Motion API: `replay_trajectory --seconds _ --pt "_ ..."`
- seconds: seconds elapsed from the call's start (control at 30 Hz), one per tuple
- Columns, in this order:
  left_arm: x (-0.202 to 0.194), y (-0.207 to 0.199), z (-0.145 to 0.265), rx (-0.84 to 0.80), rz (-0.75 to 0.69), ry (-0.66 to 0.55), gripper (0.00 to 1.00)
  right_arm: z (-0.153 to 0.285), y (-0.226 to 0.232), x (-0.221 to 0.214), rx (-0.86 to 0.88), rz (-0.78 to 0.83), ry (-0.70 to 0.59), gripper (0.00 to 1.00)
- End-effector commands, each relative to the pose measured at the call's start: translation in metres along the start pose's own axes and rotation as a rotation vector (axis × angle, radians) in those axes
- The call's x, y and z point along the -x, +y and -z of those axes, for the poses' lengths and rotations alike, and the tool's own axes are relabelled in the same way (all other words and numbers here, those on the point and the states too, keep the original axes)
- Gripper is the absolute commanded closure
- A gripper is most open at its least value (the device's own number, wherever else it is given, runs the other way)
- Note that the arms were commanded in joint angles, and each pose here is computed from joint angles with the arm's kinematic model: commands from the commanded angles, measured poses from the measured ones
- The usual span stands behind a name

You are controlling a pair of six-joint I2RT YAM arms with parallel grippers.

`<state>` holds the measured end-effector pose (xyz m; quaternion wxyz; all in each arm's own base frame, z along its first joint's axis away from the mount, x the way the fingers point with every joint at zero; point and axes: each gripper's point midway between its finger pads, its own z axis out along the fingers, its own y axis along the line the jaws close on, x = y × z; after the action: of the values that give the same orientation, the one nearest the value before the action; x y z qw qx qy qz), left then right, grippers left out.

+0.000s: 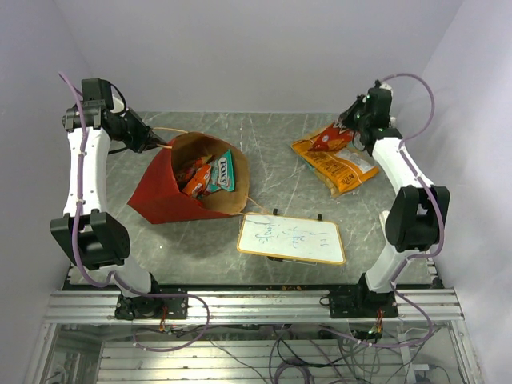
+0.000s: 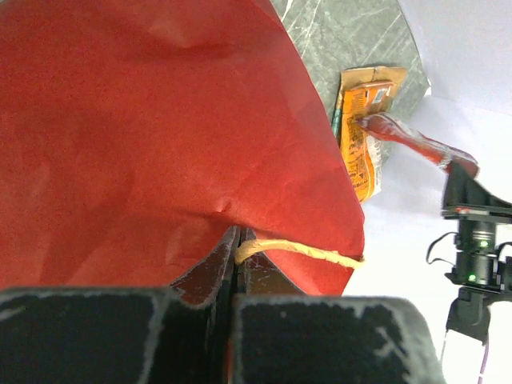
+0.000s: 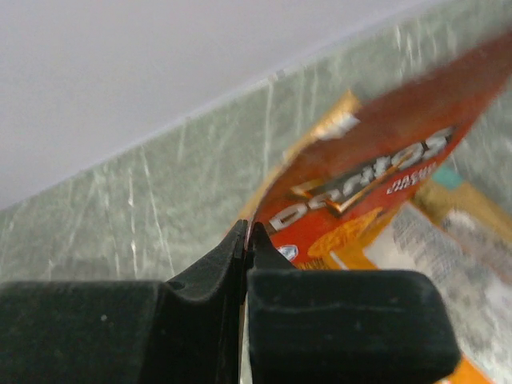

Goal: Take the snacks out of the paper bag
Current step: Place the snack at the center of the board.

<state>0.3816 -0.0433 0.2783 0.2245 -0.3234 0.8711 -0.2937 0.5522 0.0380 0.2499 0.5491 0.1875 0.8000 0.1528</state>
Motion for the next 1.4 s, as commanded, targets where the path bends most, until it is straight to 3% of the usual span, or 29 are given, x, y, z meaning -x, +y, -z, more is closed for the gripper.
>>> replay_trajectory --seconds 0.0,0.27,0.73,0.93,1.1,1.27,1.37 --pt "0.005 -0.005 0.004 -0.035 -0.01 -0.022 0.93 0.025 -0.01 -0.017 -0.012 -0.056 0.002 1.0" --pt "0.006 -0.014 0.006 -0.066 -0.012 -0.006 0.93 0.057 -0.033 -0.053 -0.089 -0.078 0.08 1.0" --pt "-0.002 -0.01 0.006 -0.067 -0.013 0.006 0.93 0.097 -0.083 -0.166 -0.258 -0.338 0.279 1.0" --pt "-0.004 -0.01 0.009 -0.068 -0.011 0.006 0.93 0.085 -0.076 -0.171 -0.2 -0.363 0.273 1.0" --pt "-0.011 -0.006 0.006 -0.064 0.0 0.037 0.93 0.09 -0.09 -0.181 -0.291 -0.318 0.343 1.0" --pt "-0.018 -0.001 0.011 -0.046 -0.013 0.04 0.93 0.126 -0.09 -0.2 -0.314 -0.268 0.459 0.78" --pt "-0.024 0.002 0.009 -0.042 -0.013 0.054 0.93 0.15 -0.086 -0.205 -0.286 -0.225 0.512 0.54"
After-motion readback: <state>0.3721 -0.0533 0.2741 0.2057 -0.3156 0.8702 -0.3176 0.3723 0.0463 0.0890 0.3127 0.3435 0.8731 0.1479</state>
